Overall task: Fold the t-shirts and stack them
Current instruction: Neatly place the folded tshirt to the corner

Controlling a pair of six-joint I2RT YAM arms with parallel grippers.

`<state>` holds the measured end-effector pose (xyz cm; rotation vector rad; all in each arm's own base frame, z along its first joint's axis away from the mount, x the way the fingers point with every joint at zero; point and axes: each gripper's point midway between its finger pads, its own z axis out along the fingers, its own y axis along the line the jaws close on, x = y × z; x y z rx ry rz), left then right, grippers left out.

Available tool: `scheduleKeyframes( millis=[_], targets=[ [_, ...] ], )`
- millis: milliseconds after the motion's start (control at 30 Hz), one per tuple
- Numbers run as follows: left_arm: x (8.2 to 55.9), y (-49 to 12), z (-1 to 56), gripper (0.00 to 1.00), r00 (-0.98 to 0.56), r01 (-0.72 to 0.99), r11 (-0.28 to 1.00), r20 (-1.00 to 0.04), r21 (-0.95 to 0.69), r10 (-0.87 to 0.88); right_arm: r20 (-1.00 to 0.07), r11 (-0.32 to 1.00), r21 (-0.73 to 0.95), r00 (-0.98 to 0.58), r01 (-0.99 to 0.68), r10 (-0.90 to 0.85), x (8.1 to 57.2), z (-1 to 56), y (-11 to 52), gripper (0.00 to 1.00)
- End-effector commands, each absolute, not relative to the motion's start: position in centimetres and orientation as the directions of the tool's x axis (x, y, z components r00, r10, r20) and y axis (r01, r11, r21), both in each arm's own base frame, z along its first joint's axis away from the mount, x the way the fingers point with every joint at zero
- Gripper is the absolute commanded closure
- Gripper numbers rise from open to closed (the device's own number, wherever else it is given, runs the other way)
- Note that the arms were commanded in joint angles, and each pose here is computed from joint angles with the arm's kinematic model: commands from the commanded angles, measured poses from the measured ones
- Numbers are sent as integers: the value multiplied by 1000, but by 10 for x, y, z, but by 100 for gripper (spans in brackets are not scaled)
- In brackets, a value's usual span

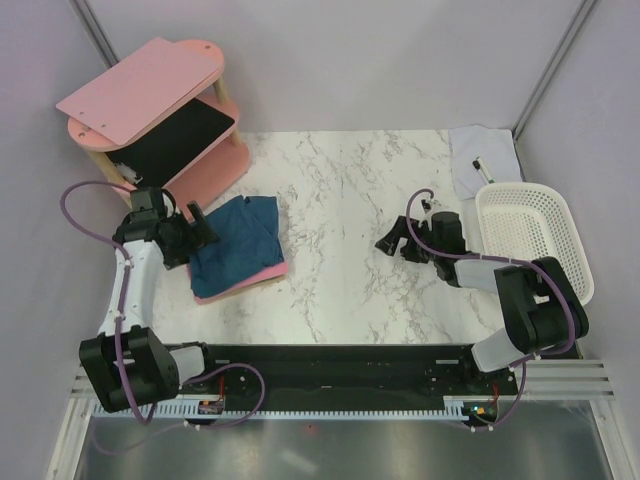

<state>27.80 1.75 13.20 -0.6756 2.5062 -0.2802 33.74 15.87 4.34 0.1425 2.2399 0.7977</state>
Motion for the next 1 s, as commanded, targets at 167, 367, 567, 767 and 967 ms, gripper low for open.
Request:
scheduleKeyframes(
  millis=[167,367,567,767,967],
  targets=[
    [293,18,218,0,-603,-263,895,-662,-360,-444,-627,848,497,-753,-186,202,331,55,193,2],
    [298,6,196,0,-685,-216,894,-592,-392,-425,-673,811,488,-731,-322,114,352,96,260,2],
    [305,2,170,0,-745,-223,886,-516,-406,-424,-730,747,452,-684,-488,-5,374,129,352,2],
    [311,-2,161,0,-759,-212,885,-501,-415,-417,-766,668,469,-642,-577,-17,399,142,414,7],
    [315,5,152,0,-760,-235,898,-504,-373,-409,-797,579,490,-603,-651,-5,415,166,463,20]
  ],
)
